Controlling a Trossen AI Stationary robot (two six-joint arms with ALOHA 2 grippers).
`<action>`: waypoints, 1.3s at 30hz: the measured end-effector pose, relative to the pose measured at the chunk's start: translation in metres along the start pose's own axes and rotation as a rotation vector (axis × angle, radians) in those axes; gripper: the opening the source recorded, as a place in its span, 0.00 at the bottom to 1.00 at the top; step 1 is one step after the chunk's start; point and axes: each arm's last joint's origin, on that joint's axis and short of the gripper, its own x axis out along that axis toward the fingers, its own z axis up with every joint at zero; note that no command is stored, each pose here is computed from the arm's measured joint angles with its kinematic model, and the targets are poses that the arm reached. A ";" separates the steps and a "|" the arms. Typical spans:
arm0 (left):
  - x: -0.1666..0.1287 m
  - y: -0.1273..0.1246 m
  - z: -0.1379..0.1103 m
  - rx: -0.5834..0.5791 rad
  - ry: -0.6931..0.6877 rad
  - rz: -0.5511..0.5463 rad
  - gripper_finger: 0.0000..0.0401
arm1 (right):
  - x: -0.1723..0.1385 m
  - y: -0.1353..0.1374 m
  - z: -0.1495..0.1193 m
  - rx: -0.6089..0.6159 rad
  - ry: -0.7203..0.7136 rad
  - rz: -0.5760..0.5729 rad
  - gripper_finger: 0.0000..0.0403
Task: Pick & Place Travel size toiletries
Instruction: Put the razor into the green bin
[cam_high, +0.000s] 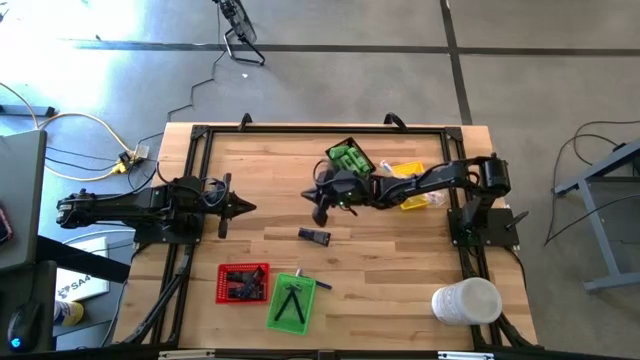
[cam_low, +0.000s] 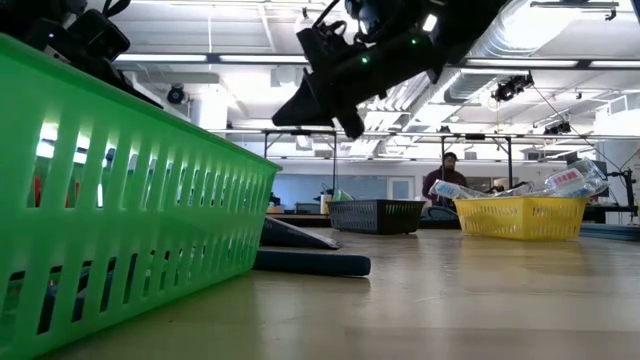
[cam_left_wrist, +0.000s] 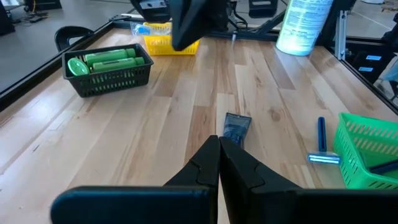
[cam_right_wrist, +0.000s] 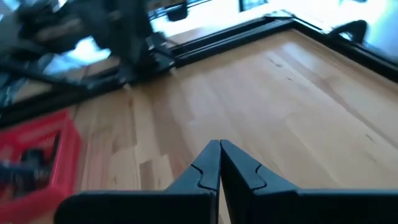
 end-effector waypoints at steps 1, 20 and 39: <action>0.000 0.000 0.000 0.000 0.000 0.000 0.01 | 0.000 0.001 0.000 -0.038 0.004 0.016 0.01; 0.000 0.000 0.001 -0.001 -0.006 0.000 0.01 | -0.001 0.005 -0.010 -0.209 0.124 0.163 0.01; 0.000 0.000 0.001 0.032 -0.009 0.004 0.01 | -0.007 0.030 -0.022 -0.146 0.192 0.224 0.01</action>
